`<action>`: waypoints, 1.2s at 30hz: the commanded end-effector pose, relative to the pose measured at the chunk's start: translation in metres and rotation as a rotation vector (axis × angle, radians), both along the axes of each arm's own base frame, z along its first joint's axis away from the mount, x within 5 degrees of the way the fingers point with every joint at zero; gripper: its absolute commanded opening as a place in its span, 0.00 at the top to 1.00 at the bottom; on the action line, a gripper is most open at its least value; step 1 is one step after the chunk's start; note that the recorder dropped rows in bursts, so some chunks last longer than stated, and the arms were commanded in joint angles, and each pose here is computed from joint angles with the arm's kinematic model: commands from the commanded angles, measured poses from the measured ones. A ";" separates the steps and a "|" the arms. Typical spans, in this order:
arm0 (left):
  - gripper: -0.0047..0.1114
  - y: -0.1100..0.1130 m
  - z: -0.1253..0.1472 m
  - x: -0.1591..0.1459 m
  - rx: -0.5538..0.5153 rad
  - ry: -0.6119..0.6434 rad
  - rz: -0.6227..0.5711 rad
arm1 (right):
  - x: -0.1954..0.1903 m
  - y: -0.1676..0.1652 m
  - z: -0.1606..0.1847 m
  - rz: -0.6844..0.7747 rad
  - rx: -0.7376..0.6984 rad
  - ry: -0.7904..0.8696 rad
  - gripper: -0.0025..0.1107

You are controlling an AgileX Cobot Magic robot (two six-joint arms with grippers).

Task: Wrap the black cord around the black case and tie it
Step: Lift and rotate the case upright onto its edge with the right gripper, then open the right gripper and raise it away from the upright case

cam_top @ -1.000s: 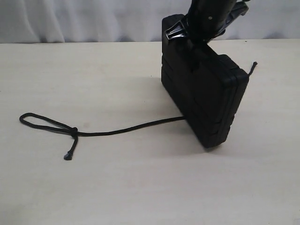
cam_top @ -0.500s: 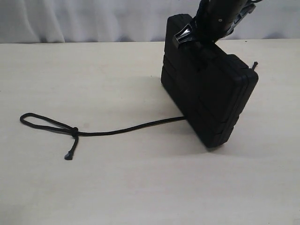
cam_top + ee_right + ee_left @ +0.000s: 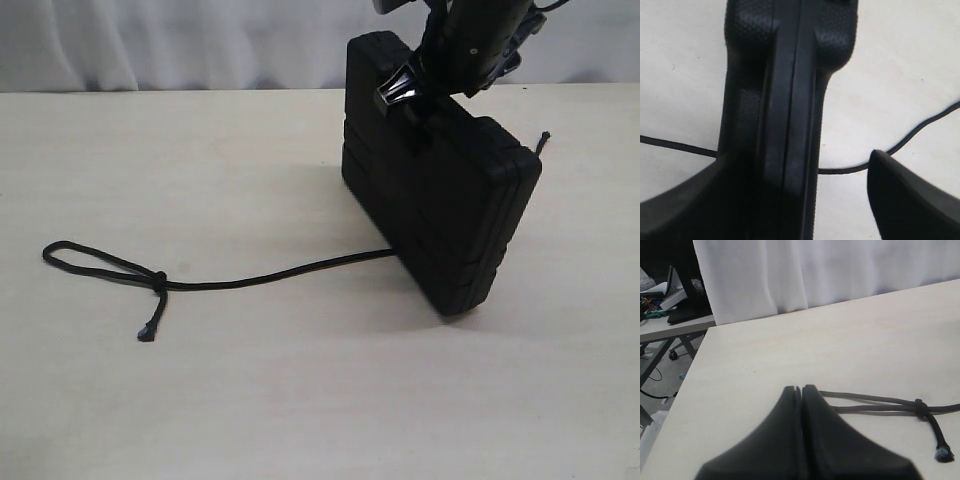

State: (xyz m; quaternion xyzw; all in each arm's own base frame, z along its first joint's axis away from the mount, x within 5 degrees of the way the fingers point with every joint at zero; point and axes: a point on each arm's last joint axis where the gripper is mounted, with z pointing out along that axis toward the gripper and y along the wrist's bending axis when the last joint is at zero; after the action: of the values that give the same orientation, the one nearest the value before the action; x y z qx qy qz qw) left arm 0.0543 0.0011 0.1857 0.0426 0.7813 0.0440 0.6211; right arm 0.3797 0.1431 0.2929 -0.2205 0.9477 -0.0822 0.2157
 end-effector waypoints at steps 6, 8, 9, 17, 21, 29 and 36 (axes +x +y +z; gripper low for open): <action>0.96 0.000 0.000 0.000 -0.002 -0.005 0.002 | 0.000 -0.001 -0.002 0.004 -0.010 0.014 0.39; 0.96 0.000 0.000 0.000 -0.002 -0.005 0.002 | 0.001 -0.001 0.003 0.001 -0.008 0.008 0.39; 0.96 0.000 0.000 0.000 -0.002 -0.005 0.002 | 0.001 -0.001 0.006 -0.002 -0.007 0.005 0.39; 0.96 0.000 0.000 0.000 -0.002 -0.005 0.002 | -0.002 0.006 0.006 0.065 0.054 0.045 0.39; 0.96 0.000 0.000 0.000 -0.002 -0.005 0.002 | -0.001 0.005 0.006 0.066 0.043 0.041 0.39; 0.96 0.000 0.000 0.000 -0.002 -0.005 0.002 | 0.001 0.002 0.010 0.055 0.016 0.014 0.39; 0.96 0.000 0.000 0.000 -0.002 -0.005 0.002 | -0.001 0.003 0.029 0.050 0.048 -0.009 0.39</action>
State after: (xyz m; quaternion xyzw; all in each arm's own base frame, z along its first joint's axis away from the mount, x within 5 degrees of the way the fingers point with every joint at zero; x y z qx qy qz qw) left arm 0.0543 0.0011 0.1857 0.0426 0.7813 0.0440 0.6211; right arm 0.3817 0.1492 0.3119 -0.2440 0.9422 -0.0585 0.2220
